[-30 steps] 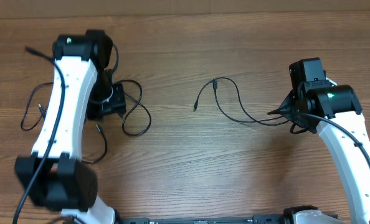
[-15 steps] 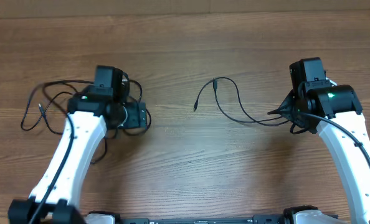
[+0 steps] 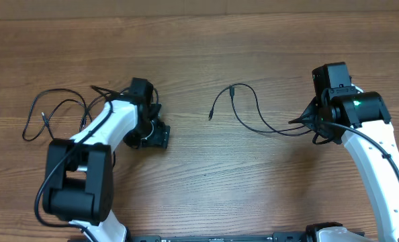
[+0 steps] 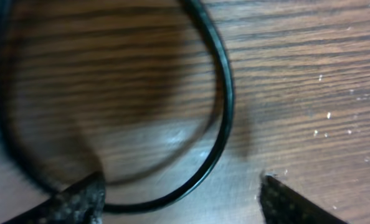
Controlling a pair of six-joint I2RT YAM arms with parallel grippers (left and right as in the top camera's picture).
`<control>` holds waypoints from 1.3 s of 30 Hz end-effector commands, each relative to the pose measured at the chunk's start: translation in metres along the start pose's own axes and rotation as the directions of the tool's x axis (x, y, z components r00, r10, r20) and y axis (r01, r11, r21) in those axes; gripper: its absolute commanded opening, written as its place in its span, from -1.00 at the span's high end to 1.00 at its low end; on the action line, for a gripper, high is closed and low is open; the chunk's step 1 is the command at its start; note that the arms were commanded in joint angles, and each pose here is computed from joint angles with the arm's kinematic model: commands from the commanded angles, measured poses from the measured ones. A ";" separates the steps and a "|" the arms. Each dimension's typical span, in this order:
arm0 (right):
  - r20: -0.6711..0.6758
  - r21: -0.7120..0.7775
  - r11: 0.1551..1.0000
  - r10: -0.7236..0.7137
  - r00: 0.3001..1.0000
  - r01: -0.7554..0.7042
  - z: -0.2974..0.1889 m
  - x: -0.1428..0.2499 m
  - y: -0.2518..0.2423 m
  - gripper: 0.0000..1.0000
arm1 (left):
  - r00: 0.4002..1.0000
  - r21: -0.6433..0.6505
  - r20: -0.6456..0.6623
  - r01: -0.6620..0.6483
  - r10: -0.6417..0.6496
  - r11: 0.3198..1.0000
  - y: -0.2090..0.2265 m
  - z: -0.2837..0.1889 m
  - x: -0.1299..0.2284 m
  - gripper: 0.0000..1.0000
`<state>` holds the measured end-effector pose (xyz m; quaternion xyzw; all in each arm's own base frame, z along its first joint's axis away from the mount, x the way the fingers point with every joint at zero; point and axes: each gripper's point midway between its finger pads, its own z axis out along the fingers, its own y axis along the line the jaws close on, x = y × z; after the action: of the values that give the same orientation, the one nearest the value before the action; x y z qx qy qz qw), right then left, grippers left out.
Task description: Untangle cables
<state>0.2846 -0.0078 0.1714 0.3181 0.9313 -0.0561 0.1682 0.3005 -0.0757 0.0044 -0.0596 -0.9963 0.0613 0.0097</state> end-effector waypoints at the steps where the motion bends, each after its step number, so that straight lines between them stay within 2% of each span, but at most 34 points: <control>1: 0.030 -0.023 1.000 0.010 1.000 -0.009 -0.009 -0.006 0.000 0.93 | 0.998 0.015 -0.023 -0.053 0.054 0.998 -0.012 0.012 0.003 -0.44; 8: 0.029 -0.022 1.000 0.009 1.000 -0.008 -0.009 -0.006 0.000 0.92 | 0.994 -0.002 -0.012 -0.106 0.106 0.994 -0.028 0.015 0.002 -0.15; 9: 0.029 -0.022 1.000 0.009 1.000 -0.008 -0.009 -0.006 0.000 0.92 | 0.993 -0.002 -0.016 -0.113 0.113 0.994 -0.031 0.015 0.004 -0.05; 11: 0.029 -0.022 1.000 0.009 1.000 -0.008 -0.009 -0.006 0.000 0.92 | 0.992 -0.002 -0.027 -0.125 0.125 0.992 -0.034 0.016 0.007 0.35; 14: 0.029 -0.022 1.000 0.009 1.000 -0.008 -0.009 -0.006 0.000 0.92 | 0.992 -0.004 -0.051 -0.117 0.117 0.993 -0.035 0.016 0.013 0.83; 15: 0.029 -0.022 1.000 0.009 1.000 -0.008 -0.009 -0.006 0.000 0.92 | 0.993 -0.005 -0.062 -0.102 0.101 0.995 -0.035 0.015 0.016 0.92; 19: 0.029 -0.022 1.000 0.009 1.000 -0.008 -0.009 -0.005 0.000 0.92 | 0.995 -0.005 -0.063 -0.083 0.083 0.997 -0.039 -0.001 0.008 0.92; 22: 0.028 -0.022 1.000 0.009 1.000 -0.008 -0.009 -0.005 0.000 0.92 | 0.996 0.010 -0.028 -0.088 0.088 0.996 -0.048 -0.031 -0.013 0.91; 25: 0.028 -0.021 1.000 0.009 1.000 -0.008 -0.009 -0.005 0.000 0.92 | 0.992 0.053 0.069 -0.108 0.105 0.993 -0.067 -0.082 -0.046 0.91; 27: 0.026 -0.020 1.000 0.008 1.000 -0.008 -0.009 -0.005 -0.001 0.92 | 0.970 0.097 0.204 -0.156 0.134 0.983 -0.087 -0.141 -0.077 0.92; 30: 0.026 -0.020 1.000 0.008 1.000 -0.008 -0.009 -0.005 -0.001 0.92 | 0.919 0.124 0.363 -0.209 0.151 0.970 -0.106 -0.209 -0.101 0.92; 32: 0.026 -0.019 1.000 0.008 1.000 -0.007 -0.009 -0.005 -0.001 0.92 | 0.865 0.119 0.476 -0.239 0.156 0.964 -0.114 -0.261 -0.111 0.92; 37: 0.026 -0.020 1.000 0.008 1.000 -0.008 -0.009 -0.005 -0.001 0.92 | 0.691 0.092 0.707 -0.301 0.151 0.949 -0.127 -0.371 -0.112 0.92; 38: 0.026 -0.020 1.000 0.008 1.000 -0.008 -0.009 -0.005 -0.001 0.92 | 0.613 0.073 0.777 -0.315 0.144 0.946 -0.128 -0.408 -0.106 0.92; 39: 0.026 -0.019 1.000 0.008 1.000 -0.007 -0.009 -0.005 -0.001 0.92 | 0.565 0.062 0.813 -0.318 0.137 0.946 -0.127 -0.429 -0.102 0.92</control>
<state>0.2838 -0.0081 0.1713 0.3187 0.9314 -0.0566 0.1668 0.4105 -0.1660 0.3781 -0.1448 -0.9077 0.1702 -0.3551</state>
